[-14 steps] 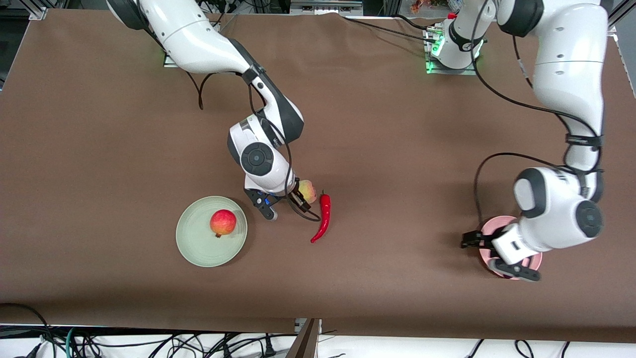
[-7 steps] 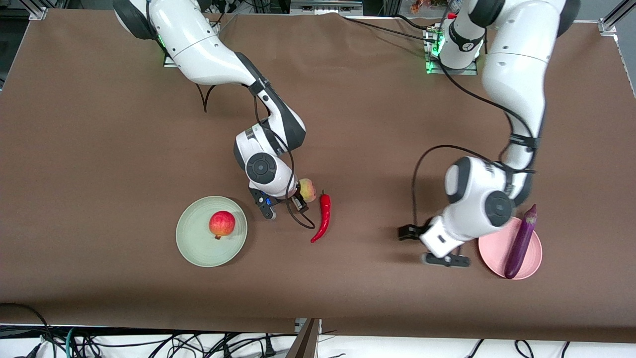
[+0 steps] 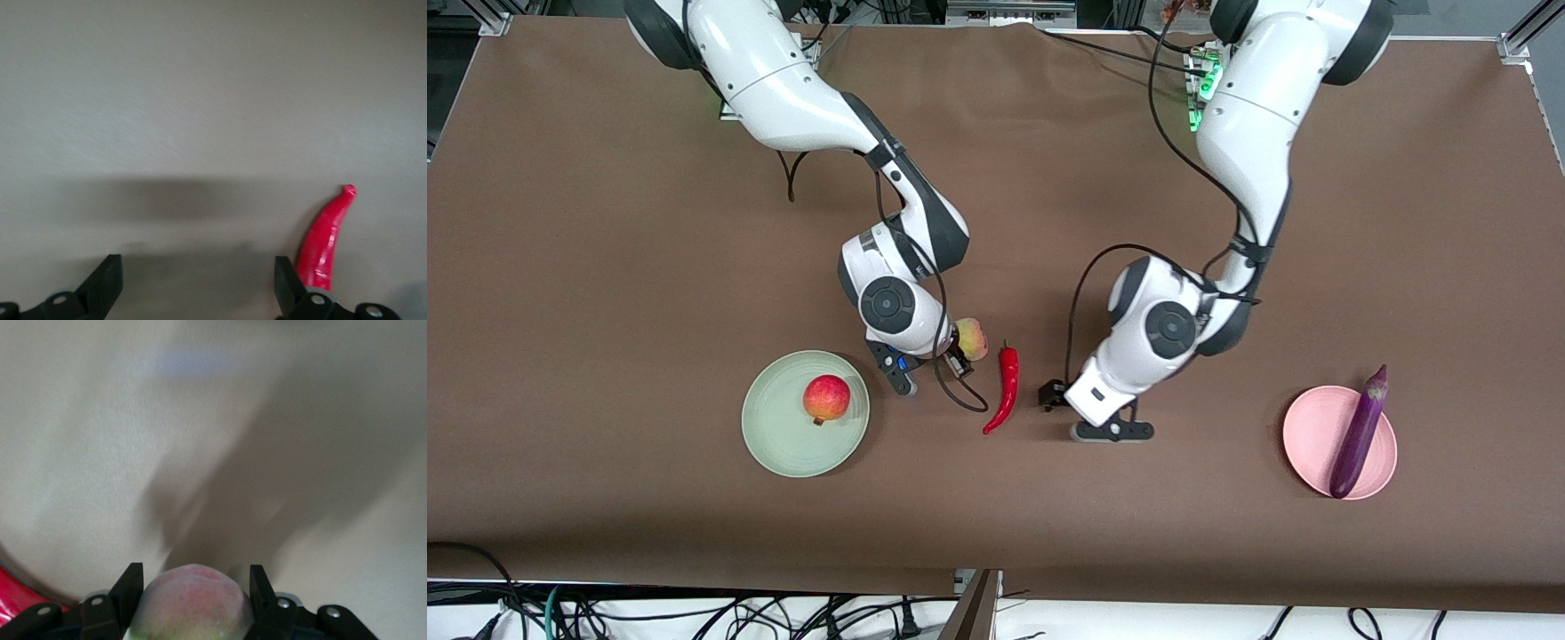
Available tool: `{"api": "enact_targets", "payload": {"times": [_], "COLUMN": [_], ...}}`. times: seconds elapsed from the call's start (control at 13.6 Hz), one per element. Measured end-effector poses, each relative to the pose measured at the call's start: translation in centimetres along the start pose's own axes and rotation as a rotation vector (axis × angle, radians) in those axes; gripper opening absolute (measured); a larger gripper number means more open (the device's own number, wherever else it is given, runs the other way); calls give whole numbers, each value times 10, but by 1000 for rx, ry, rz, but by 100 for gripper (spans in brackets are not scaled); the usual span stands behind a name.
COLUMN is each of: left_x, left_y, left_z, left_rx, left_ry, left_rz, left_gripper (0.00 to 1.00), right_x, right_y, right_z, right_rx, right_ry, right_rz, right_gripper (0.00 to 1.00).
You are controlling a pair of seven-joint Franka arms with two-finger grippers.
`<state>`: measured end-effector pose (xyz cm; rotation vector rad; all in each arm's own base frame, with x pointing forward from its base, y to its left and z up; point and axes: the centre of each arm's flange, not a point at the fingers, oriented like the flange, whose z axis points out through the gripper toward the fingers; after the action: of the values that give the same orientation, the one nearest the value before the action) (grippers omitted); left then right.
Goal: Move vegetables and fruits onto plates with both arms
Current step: 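Reach the left gripper to the red chili while the right gripper grasps the peach, then grasp the chili with the left gripper while the right gripper lowers the peach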
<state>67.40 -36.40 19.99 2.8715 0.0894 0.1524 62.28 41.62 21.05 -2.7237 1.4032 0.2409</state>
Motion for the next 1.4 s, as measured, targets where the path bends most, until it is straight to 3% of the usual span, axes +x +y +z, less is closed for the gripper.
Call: {"api": "enact_targets", "payload": {"times": [0.37,0.66,0.88,1.33,1.4], "left_x": [-19,-47,-64,-62,-55], "left_y": [25,57,73,69,64], "left_z": [11,26,34,39,35], "left_rx": [-5,5,47,110,117], "left_ry": [-4,-22,-4,39,53], "left_rz": [-26,-33,-13,9,5], "left_gripper": [100,100,93,31,29], "right_x": [69,150,208,236,238], "right_y": [19,55,75,72,72], "right_z": [-77,-127,-145,-110,-106], "right_rx": [-109,-277,-309,-277,-277], "right_ry": [-31,50,70,106,108], "right_rz": [-248,-598,-731,-766,-766], "right_gripper": [70,70,70,70,74]}}
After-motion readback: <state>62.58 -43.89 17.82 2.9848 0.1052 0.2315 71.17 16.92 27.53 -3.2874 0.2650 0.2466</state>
